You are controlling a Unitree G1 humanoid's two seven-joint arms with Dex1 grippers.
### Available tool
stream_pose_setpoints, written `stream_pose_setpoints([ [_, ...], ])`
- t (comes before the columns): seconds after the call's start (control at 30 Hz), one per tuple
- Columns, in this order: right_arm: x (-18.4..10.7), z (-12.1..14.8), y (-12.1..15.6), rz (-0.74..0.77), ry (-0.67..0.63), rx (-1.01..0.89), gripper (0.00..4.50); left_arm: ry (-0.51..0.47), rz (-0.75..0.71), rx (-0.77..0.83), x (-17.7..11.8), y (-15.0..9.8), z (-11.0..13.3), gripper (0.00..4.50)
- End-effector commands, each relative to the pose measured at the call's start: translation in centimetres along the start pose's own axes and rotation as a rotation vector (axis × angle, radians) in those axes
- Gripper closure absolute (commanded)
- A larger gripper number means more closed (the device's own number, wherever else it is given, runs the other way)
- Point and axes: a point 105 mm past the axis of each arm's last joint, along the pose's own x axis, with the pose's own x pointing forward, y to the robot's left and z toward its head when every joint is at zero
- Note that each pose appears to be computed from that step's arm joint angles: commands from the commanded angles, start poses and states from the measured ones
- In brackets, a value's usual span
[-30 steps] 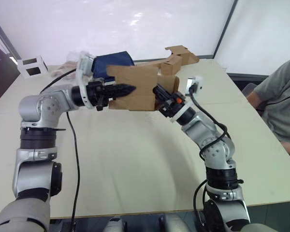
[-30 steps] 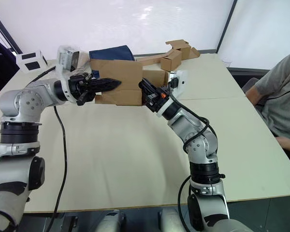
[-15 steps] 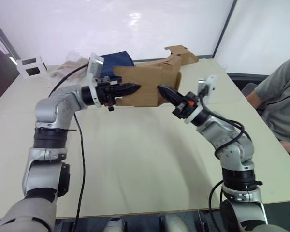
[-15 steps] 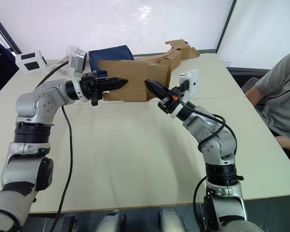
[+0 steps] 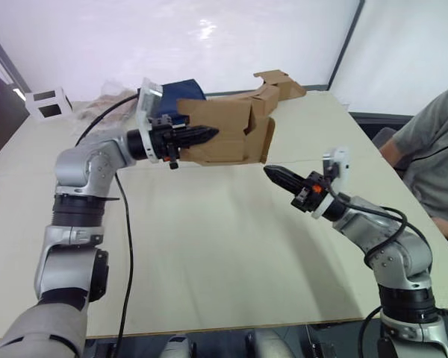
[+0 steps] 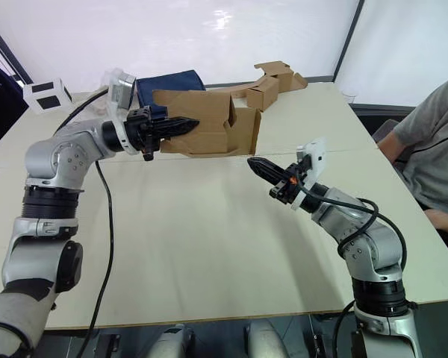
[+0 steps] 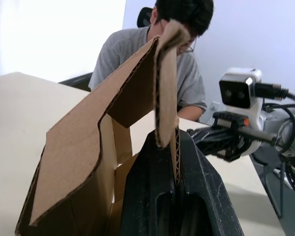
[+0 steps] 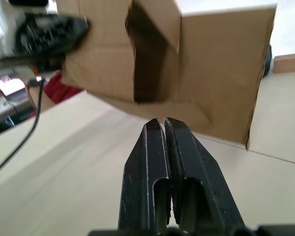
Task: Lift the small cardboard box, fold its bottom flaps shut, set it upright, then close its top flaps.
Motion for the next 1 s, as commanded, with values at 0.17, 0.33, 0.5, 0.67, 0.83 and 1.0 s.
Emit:
stream_pose_setpoints([
  [0.17,1.7,0.6,-0.5,-0.001,-0.045,-0.064,4.41,-0.045,-0.038,0.06,0.0,-1.4,2.6,4.5],
  [0.33,3.1,1.9,0.0,0.05,-0.116,-0.046,4.41,-0.038,-0.051,0.053,0.1,-1.8,2.5,4.5],
  [0.5,3.6,2.6,1.1,0.092,-0.14,-0.044,4.41,-0.043,-0.044,0.059,0.2,-1.8,2.3,4.5],
  [0.67,3.8,3.0,1.8,0.122,-0.158,-0.023,4.41,-0.042,-0.075,0.047,0.9,-2.4,1.7,4.5],
  [0.83,4.0,3.3,2.0,0.135,-0.17,-0.014,4.41,-0.038,-0.092,0.042,1.1,-2.6,1.4,4.5],
  [1.0,4.0,3.6,1.8,0.139,-0.172,-0.018,4.41,-0.038,-0.088,0.04,1.0,-2.6,1.4,4.5],
])
